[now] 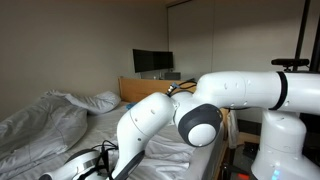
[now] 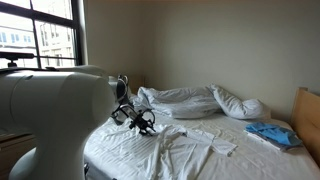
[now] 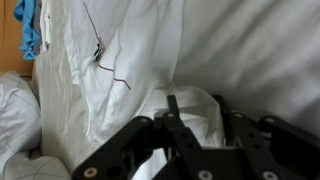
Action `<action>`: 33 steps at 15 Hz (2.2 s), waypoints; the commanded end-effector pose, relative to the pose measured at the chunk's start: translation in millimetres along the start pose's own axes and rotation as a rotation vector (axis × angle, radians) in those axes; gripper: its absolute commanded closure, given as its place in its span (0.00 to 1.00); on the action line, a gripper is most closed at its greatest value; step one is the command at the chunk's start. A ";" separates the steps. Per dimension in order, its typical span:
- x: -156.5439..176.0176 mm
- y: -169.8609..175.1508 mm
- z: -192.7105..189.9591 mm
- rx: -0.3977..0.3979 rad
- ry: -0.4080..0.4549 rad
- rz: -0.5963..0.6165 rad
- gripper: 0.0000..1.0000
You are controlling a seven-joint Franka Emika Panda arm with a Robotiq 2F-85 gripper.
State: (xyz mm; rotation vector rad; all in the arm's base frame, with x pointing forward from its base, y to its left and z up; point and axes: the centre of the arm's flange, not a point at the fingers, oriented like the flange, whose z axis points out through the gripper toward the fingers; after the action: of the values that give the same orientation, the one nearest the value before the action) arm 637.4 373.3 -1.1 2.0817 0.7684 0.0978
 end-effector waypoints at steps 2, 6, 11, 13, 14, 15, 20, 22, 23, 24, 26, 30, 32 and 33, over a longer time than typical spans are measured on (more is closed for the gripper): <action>60.2 -16.4 5.4 0.007 0.012 -0.022 0.93; 61.1 -14.4 0.6 0.012 0.020 -0.014 0.95; 57.8 6.8 -17.6 0.019 0.050 0.040 0.93; 59.3 21.9 -29.1 0.034 0.070 0.078 0.93; 60.4 30.4 -34.0 0.041 0.078 0.103 0.93; 61.0 38.9 -39.1 0.053 0.083 0.123 0.93; 52.6 79.9 -52.9 0.142 0.089 0.243 0.93; 48.5 96.9 -52.6 0.191 0.080 0.288 0.93; 45.6 106.4 -51.6 0.215 0.074 0.312 0.93; 42.5 114.9 -49.8 0.241 0.066 0.334 0.93; 36.3 132.8 -45.1 0.286 0.050 0.382 0.93; 17.0 168.3 -28.1 0.365 -0.002 0.496 0.93; 3.0 185.9 -16.0 0.407 -0.033 0.560 0.93; -2.7 193.6 -9.6 0.422 -0.047 0.591 0.93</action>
State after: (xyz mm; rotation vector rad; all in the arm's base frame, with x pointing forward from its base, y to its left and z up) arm 728.2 327.9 142.4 2.5877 0.2606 0.2423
